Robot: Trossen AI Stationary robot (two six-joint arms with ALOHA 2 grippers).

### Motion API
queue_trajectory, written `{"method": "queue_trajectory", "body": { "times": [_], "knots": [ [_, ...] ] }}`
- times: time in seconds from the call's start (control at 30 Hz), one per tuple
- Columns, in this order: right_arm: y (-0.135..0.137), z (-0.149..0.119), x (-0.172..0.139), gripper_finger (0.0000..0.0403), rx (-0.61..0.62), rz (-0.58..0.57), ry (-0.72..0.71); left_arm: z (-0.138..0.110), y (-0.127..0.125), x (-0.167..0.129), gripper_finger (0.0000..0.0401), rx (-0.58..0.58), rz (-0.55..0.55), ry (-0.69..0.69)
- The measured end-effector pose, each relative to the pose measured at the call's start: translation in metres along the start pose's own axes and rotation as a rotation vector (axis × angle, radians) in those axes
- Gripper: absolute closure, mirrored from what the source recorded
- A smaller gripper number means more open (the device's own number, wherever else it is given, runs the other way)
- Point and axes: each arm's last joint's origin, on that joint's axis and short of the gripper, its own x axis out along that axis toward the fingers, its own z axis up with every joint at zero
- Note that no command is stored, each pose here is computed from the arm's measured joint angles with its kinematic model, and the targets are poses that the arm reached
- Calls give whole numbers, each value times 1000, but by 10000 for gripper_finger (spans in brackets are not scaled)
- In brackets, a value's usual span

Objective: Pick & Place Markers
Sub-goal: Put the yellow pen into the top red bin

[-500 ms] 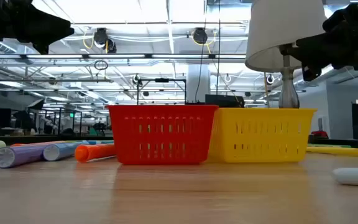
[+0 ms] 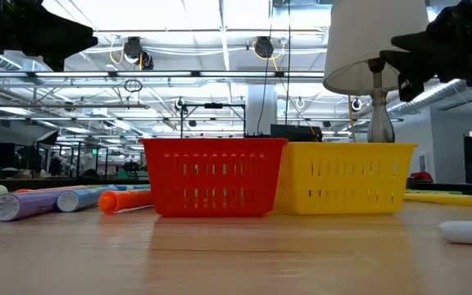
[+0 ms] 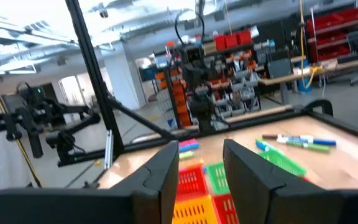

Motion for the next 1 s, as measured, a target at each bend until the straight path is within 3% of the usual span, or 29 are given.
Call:
{"method": "queue_trajectory", "body": {
  "times": [0.17,0.33,0.47,0.6,0.67,0.8,1.0],
  "knots": [
    [1,5,0,289,-30,11,-56,0,0,0,267,0,0,0],
    [2,5,0,289,49,19,-48,0,0,0,267,0,0,0],
    [1,5,0,289,11,13,-51,0,0,0,267,0,0,0],
    [-4,6,0,287,6,-191,-91,0,0,0,267,0,0,0],
    [-9,-3,1,280,-19,-299,61,0,0,0,267,0,0,0],
    [-4,31,6,241,-45,-461,184,0,0,0,267,0,0,-1],
    [-11,41,27,184,-62,-765,663,0,0,0,267,-1,0,-3]
  ]
}}
